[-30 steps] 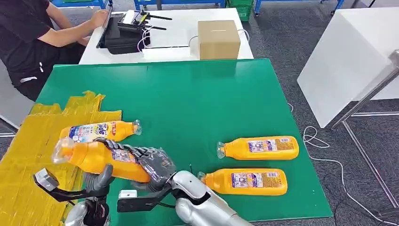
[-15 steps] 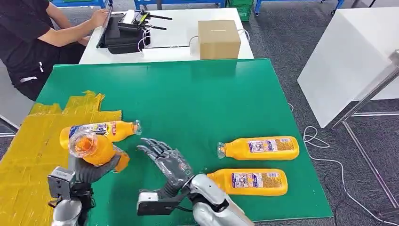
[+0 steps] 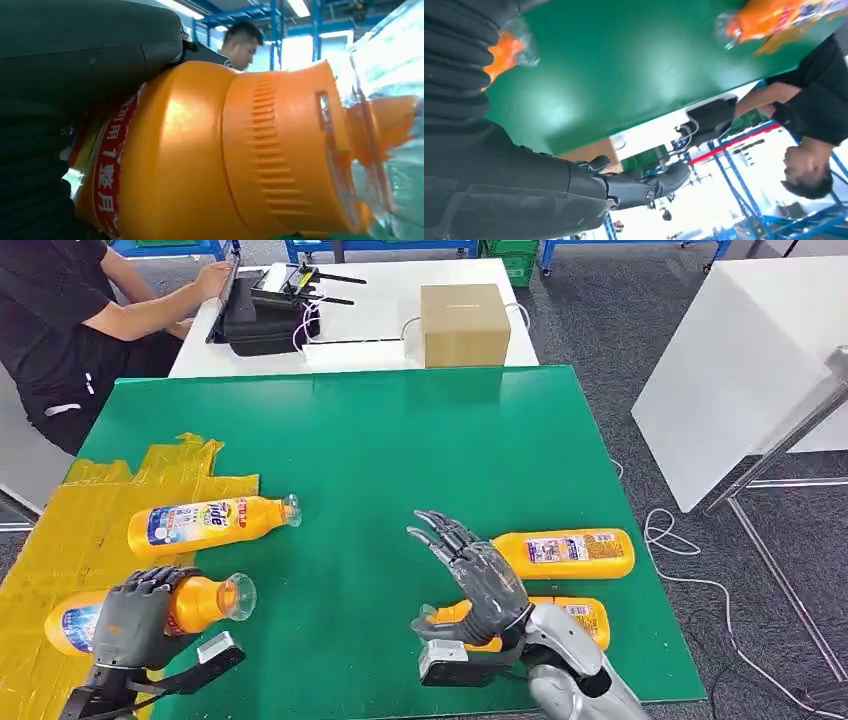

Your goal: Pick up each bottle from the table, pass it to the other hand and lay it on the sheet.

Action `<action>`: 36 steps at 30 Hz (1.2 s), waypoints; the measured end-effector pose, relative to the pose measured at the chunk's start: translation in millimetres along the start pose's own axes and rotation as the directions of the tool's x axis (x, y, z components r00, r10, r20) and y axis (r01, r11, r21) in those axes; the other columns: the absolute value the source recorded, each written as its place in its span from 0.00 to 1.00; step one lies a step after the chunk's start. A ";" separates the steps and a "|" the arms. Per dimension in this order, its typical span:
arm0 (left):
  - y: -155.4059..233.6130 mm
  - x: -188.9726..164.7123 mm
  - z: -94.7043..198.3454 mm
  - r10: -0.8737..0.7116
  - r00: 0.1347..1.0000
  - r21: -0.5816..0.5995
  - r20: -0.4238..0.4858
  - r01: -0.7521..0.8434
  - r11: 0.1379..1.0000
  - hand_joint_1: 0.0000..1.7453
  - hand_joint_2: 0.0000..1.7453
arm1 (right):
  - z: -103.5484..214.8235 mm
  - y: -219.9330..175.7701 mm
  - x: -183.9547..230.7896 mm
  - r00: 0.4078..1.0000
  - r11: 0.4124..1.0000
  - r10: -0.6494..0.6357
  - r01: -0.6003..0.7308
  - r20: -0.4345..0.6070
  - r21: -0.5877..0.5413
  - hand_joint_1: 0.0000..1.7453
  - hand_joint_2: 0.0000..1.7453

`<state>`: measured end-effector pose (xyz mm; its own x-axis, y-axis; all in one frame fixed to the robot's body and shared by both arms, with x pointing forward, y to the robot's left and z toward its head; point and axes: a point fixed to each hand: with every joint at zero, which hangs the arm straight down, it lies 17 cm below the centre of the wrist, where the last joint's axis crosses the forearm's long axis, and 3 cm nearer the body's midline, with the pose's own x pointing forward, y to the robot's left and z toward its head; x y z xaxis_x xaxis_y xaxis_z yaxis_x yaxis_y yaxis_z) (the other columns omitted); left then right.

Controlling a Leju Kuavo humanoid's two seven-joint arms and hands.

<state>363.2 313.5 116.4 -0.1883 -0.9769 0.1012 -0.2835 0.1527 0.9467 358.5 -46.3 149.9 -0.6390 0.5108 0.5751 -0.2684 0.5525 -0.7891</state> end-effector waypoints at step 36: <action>-60.9 20.7 17.3 -0.001 0.991 -0.151 0.134 0.021 0.988 0.00 0.00 | 107.9 -56.3 -175.4 0.881 0.849 0.390 -0.232 -0.266 0.475 0.00 1.00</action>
<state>360.3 286.6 55.6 -0.3124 -0.9481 0.0585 -0.1422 0.1076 0.9840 407.9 -238.1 70.2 -0.4759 0.8412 0.2567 -0.4221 0.0376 -0.9058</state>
